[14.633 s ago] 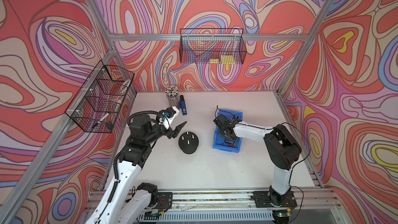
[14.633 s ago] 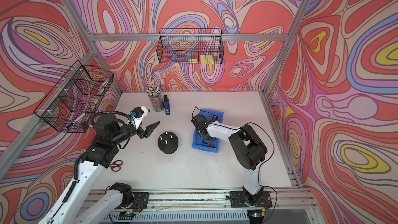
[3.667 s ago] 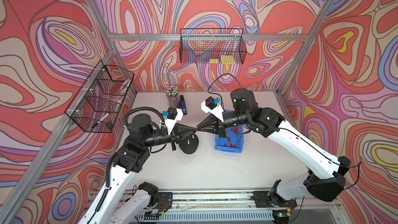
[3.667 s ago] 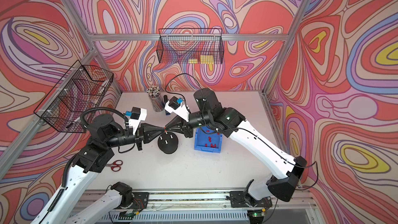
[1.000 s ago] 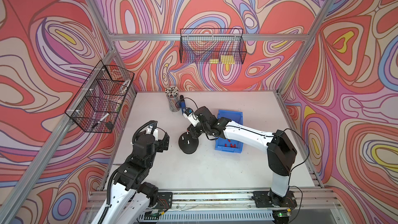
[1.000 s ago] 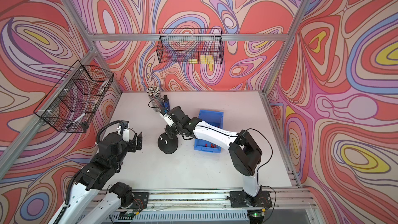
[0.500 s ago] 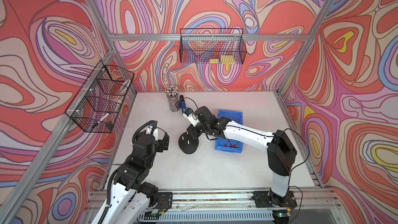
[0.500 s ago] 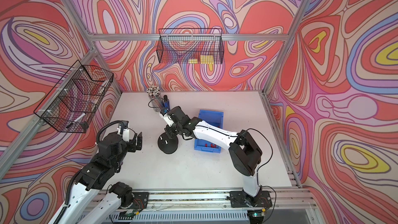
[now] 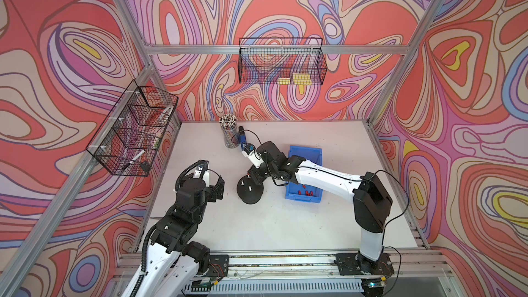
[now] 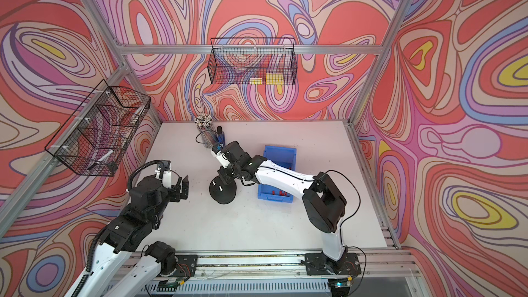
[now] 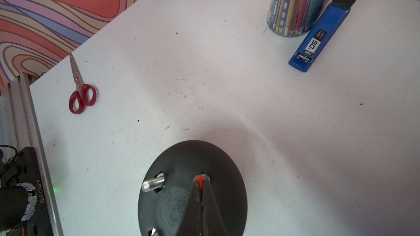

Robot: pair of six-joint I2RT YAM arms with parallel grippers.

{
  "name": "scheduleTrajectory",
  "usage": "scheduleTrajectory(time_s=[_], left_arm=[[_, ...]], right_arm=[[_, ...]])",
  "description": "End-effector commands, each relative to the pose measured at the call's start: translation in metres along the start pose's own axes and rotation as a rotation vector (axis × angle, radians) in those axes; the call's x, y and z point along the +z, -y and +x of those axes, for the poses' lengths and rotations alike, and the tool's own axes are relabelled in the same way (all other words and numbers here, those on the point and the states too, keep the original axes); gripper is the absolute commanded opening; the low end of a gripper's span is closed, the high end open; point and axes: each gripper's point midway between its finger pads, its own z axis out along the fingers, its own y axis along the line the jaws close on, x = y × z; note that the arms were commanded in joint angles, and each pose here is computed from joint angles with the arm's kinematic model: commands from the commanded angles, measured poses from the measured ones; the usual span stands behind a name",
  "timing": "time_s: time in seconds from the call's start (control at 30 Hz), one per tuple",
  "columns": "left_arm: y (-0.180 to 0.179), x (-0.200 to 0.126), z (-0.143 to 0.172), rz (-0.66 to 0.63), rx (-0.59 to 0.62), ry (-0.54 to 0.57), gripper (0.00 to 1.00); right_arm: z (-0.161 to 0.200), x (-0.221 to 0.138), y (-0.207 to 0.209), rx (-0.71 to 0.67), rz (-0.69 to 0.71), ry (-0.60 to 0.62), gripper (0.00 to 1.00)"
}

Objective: Cover the protruding screws with screw protection sleeves
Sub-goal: Attach the screw protection sleeve to the screw.

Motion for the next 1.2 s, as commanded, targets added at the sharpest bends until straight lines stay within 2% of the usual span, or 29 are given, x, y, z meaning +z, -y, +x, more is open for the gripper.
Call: scheduleTrajectory(time_s=[0.0,0.73,0.93,1.17], left_arm=[[-0.003,0.001,0.000,-0.017,-0.015,0.008,0.99],[-0.004,-0.001,-0.002,-0.017,-0.021,0.018,0.99],[-0.004,-0.001,-0.002,-0.015,-0.023,0.018,0.99],[-0.004,-0.002,-0.002,-0.014,-0.026,0.020,0.99]], right_arm=[[0.005,0.008,-0.004,-0.015,-0.002,-0.026,0.00],[0.015,0.011,-0.002,-0.059,0.057,-0.086,0.00],[0.009,0.007,-0.006,-0.045,0.042,-0.063,0.18],[-0.002,0.001,-0.013,-0.038,0.014,-0.033,0.24]])
